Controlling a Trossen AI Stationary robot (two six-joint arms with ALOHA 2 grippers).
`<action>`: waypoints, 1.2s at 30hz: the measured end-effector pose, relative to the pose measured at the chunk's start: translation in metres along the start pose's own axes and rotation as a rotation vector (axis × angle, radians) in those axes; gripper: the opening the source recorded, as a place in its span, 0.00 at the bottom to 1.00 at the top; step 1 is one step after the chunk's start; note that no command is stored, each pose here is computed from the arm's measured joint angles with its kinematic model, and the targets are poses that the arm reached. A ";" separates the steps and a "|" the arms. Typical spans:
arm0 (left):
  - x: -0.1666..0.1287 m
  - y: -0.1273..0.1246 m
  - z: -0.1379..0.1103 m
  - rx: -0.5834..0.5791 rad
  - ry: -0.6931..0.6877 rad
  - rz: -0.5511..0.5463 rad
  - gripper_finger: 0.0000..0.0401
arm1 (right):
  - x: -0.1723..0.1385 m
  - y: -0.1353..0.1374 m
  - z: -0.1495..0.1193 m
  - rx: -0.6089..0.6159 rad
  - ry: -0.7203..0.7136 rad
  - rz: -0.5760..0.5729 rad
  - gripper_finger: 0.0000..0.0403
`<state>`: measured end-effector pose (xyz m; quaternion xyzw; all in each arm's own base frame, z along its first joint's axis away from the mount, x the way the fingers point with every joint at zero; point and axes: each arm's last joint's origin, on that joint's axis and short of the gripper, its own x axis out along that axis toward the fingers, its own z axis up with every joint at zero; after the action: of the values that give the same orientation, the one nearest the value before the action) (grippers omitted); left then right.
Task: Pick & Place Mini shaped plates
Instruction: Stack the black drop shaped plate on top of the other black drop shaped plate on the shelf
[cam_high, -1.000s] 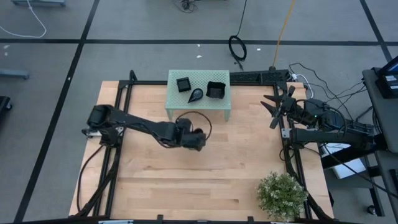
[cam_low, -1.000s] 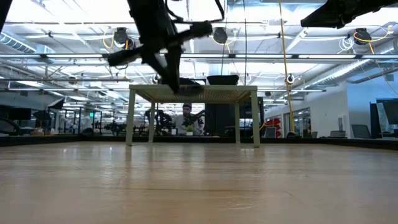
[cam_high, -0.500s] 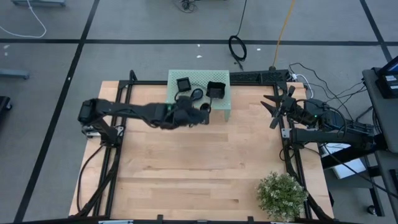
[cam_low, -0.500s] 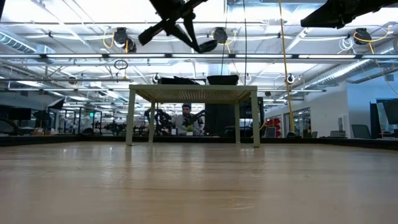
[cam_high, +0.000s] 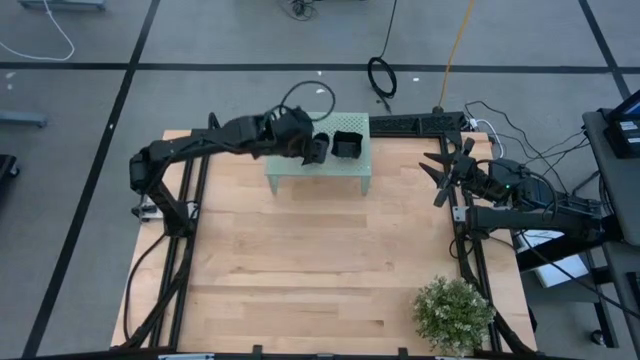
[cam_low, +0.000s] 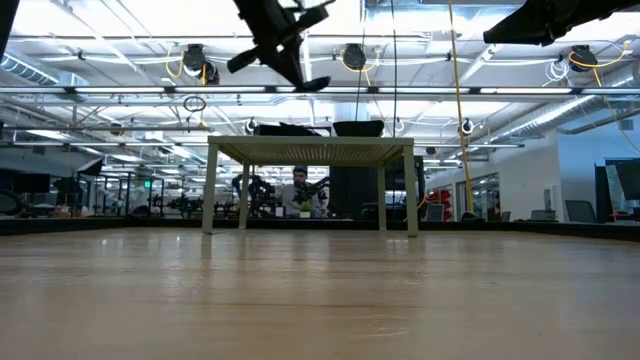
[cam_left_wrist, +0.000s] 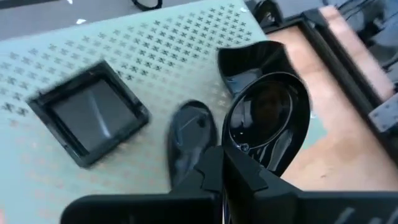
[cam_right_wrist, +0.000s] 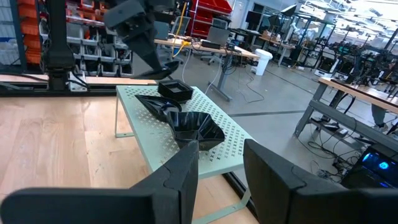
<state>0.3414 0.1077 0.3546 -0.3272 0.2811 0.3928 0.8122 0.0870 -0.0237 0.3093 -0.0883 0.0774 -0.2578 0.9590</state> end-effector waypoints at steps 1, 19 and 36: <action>0.002 0.004 0.003 0.014 0.007 0.003 0.01 | 0.000 0.000 0.000 0.000 0.000 0.000 0.29; 0.034 0.018 0.004 0.148 0.123 0.049 0.02 | 0.000 0.000 0.000 0.000 0.000 0.000 0.29; 0.034 0.017 0.007 0.133 0.083 0.067 0.05 | 0.000 0.000 0.000 0.000 0.000 0.000 0.29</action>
<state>0.3466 0.1363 0.3292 -0.2788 0.3506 0.3864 0.8062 0.0870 -0.0237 0.3094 -0.0884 0.0774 -0.2580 0.9590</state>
